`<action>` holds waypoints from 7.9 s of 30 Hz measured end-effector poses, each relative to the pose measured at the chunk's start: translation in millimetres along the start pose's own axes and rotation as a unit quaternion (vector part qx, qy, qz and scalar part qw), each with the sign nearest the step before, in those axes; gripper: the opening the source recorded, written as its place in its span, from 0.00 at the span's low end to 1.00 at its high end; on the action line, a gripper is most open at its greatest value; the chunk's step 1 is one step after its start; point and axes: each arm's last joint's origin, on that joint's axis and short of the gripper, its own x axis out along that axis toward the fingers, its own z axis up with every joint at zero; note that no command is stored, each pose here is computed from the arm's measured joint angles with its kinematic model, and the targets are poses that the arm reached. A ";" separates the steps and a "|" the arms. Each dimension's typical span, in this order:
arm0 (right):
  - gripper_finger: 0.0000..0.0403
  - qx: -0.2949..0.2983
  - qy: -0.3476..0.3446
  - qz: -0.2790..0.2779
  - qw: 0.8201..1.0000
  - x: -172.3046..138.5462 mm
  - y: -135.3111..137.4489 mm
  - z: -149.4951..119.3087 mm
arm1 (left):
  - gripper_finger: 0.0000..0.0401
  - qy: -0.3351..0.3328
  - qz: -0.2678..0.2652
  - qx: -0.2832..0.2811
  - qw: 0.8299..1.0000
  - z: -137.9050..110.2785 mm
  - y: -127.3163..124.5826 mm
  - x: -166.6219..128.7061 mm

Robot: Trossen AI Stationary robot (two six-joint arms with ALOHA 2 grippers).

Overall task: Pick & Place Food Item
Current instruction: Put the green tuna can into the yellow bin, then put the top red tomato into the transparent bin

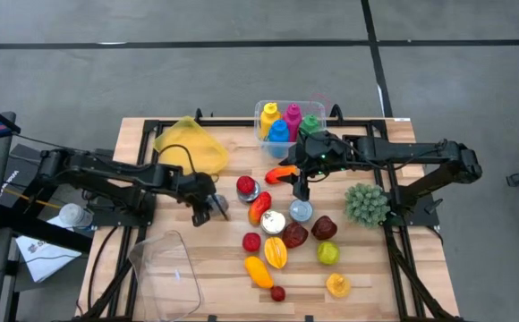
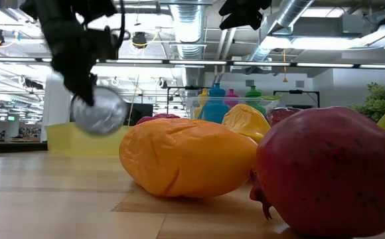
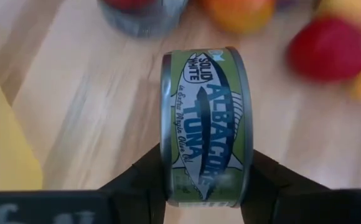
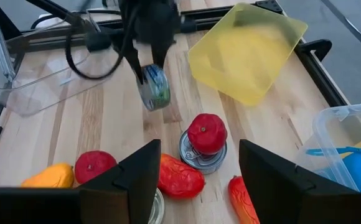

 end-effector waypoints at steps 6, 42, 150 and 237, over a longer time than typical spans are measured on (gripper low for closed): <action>0.49 -0.001 0.000 0.000 1.000 0.0 0.0 0.0 | 0.33 -0.106 0.029 -0.151 0.983 9.2 23.0 -43.0; 0.48 0.015 -0.004 -0.001 1.000 0.1 -0.7 0.8 | 0.33 -0.148 -0.034 -0.387 0.909 -14.8 203.2 -40.0; 0.48 0.017 0.020 0.045 0.999 -44.5 20.1 -9.4 | 0.85 -0.162 0.042 0.211 0.963 62.4 45.5 92.9; 0.48 -0.002 0.017 0.021 1.000 -42.9 3.9 -7.6 | 0.70 0.275 -0.187 0.000 0.943 -125.3 -169.5 -33.8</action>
